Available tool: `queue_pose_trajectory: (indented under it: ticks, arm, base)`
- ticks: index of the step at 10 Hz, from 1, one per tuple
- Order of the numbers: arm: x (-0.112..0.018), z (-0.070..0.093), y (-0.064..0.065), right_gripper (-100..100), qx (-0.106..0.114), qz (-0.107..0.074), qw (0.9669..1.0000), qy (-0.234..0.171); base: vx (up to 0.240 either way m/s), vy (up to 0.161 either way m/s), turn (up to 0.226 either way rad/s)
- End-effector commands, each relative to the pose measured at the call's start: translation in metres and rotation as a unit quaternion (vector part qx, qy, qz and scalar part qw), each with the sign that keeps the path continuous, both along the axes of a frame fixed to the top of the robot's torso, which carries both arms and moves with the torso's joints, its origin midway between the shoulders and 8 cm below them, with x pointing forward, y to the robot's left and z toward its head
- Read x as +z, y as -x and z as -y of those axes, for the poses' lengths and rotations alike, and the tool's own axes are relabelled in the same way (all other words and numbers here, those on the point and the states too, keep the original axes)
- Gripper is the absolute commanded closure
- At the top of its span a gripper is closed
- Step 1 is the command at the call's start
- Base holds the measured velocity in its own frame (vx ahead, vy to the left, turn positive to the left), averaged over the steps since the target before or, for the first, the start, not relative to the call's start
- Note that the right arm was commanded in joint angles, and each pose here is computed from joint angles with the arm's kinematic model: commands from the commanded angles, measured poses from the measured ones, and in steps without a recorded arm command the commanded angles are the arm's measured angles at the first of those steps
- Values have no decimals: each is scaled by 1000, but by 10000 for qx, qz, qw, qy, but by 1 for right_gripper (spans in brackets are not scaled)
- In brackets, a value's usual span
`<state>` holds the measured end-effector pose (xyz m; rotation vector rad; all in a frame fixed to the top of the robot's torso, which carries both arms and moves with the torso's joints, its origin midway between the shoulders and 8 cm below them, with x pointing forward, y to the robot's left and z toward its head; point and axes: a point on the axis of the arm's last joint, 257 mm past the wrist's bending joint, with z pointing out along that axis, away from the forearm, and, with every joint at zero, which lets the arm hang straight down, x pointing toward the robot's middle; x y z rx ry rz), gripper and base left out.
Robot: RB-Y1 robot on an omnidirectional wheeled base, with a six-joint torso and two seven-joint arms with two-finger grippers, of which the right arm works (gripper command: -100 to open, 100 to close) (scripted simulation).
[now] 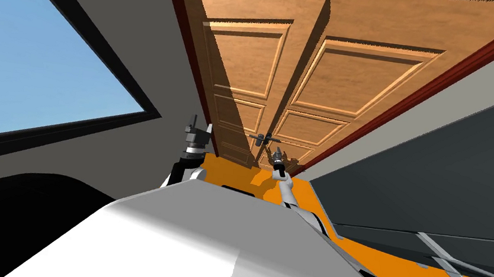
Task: Pull the door open
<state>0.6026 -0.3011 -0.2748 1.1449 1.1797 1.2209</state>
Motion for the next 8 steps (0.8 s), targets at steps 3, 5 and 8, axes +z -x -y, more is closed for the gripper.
queue_pose_trajectory:
  ticks: [3,5,8]
  arm:
    - [-8,2,-7,-100,-14,-132,9999,-53]
    - [-11,2,-9,-100,-19,-182,9998,-75]
    - [-15,2,-12,-100,-25,-242,9997,-99]
  base:
    - [88,4,-8]
    - [73,10,-5]
    - [95,2,-5]
